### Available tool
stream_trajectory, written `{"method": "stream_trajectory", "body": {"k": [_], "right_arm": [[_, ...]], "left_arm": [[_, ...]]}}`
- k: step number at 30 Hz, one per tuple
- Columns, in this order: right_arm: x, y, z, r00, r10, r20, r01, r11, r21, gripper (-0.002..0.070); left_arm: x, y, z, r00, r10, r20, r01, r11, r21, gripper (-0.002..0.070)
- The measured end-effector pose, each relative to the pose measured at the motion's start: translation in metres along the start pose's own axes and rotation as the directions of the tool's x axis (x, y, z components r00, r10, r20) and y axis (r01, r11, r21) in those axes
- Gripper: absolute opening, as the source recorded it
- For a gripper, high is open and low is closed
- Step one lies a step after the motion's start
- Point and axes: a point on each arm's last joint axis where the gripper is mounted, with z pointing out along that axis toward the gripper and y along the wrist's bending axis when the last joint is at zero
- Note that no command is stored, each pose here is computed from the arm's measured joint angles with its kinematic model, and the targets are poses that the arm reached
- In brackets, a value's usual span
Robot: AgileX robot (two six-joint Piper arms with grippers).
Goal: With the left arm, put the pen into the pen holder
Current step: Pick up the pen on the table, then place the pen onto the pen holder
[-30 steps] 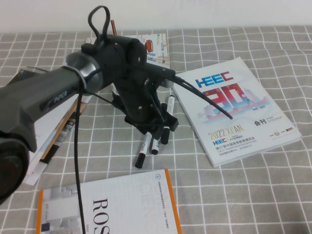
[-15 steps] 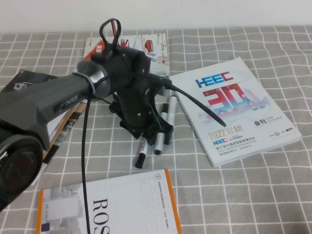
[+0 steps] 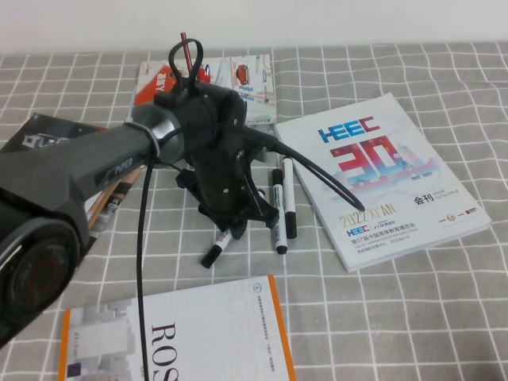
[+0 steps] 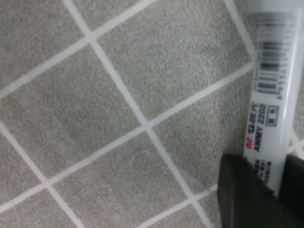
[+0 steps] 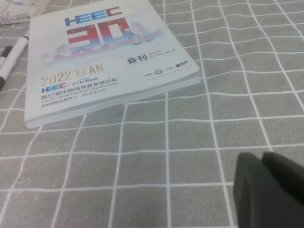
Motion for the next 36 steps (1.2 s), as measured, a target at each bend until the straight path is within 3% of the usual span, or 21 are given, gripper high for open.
{"method": "stream_trajectory", "body": {"k": [11,15,19,23,27,31,36], "right_arm": [[0.000,0.000,0.000,1.000,0.003,0.000,-0.003,1.000,-0.002,-0.0015],[0.000,0.000,0.000,1.000,0.006,0.000,-0.006,1.000,-0.002,-0.0015],[0.000,0.000,0.000,1.000,0.006,0.000,-0.006,1.000,-0.002,-0.0015],[0.000,0.000,0.000,1.000,0.008,0.000,-0.008,1.000,-0.003,-0.0015],[0.000,0.000,0.000,1.000,0.009,0.000,-0.009,1.000,-0.004,-0.0015],[0.000,0.000,0.000,1.000,0.009,0.000,-0.009,1.000,-0.004,-0.0015],[0.000,0.000,0.000,1.000,0.009,0.000,-0.009,1.000,-0.004,-0.0015]], "left_arm": [[0.007,-0.001,-0.017,0.999,0.016,-0.029,-0.016,1.000,0.013,0.0108],[0.012,-0.003,-0.076,0.990,0.014,0.138,-0.015,1.000,0.009,0.0108],[0.031,-0.004,-0.136,0.928,0.015,0.372,-0.012,1.000,-0.009,0.0108],[0.061,-0.006,-0.175,0.786,0.021,0.618,0.001,0.999,-0.036,0.0108],[0.087,-0.007,-0.190,0.535,0.030,0.845,0.032,0.998,-0.055,0.0108],[0.096,-0.005,-0.182,0.319,0.042,0.947,0.058,0.996,-0.063,0.0108],[0.094,0.015,-0.162,0.203,0.046,0.978,0.128,0.989,-0.073,0.0108]]}}
